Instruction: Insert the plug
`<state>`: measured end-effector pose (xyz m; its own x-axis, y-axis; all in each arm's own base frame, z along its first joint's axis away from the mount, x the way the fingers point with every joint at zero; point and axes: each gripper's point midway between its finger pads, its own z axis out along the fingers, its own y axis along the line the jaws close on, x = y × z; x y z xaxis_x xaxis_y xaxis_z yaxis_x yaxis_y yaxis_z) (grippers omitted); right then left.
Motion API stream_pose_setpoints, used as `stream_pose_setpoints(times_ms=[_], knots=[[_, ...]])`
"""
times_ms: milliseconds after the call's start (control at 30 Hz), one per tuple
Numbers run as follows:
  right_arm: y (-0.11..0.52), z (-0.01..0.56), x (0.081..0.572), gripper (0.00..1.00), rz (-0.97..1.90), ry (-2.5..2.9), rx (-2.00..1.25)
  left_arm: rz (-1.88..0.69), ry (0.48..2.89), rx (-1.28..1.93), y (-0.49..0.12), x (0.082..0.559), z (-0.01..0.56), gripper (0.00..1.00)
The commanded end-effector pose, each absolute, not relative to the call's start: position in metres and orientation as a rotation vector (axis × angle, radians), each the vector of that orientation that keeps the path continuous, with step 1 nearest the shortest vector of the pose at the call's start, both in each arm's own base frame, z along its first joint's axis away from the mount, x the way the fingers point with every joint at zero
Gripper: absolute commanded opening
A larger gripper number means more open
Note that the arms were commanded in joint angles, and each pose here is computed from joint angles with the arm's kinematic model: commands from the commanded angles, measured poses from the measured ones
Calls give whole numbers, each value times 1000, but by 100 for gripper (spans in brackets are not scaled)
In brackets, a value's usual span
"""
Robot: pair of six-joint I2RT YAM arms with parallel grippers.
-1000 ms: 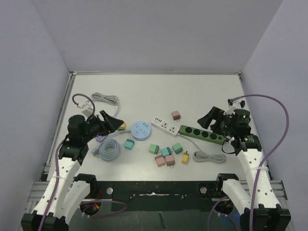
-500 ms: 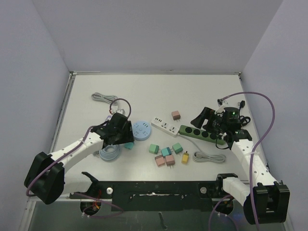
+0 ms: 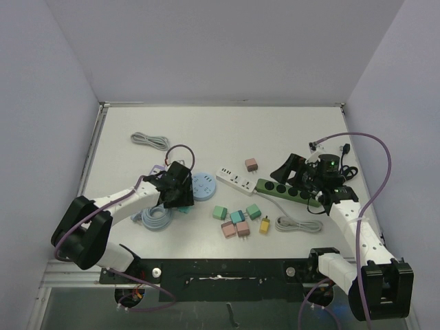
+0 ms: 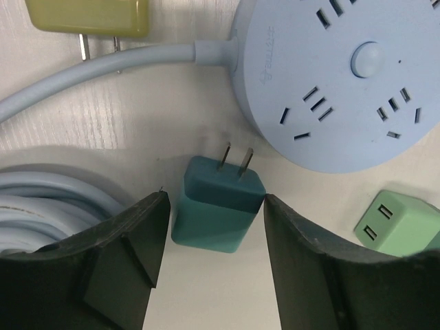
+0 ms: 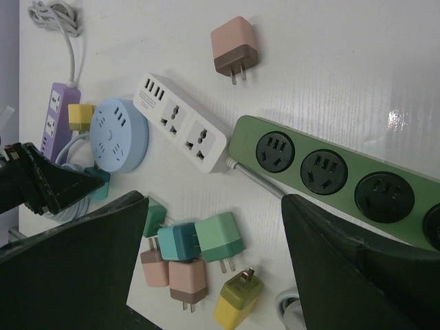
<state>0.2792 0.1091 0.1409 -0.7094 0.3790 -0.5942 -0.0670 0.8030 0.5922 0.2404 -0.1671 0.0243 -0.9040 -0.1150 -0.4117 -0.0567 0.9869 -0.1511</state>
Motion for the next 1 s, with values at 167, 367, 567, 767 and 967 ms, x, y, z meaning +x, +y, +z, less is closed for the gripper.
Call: stream_pose_setpoints(times_ms=[167, 367, 567, 767, 967], knots=[[130, 149, 283, 79, 845, 2185, 161, -243, 2604, -149, -179, 263, 46, 38], [170, 170, 289, 76, 883, 2091, 68, -540, 2438, -262, -204, 271, 115, 38], [237, 221, 287, 76, 942, 1833, -87, -993, 2138, -458, -230, 278, 208, 38], [292, 269, 279, 77, 974, 1644, -240, -1477, 1901, -598, -245, 280, 271, 39], [330, 279, 269, 78, 959, 1621, -344, -1758, 1764, -779, -238, 279, 289, 39]])
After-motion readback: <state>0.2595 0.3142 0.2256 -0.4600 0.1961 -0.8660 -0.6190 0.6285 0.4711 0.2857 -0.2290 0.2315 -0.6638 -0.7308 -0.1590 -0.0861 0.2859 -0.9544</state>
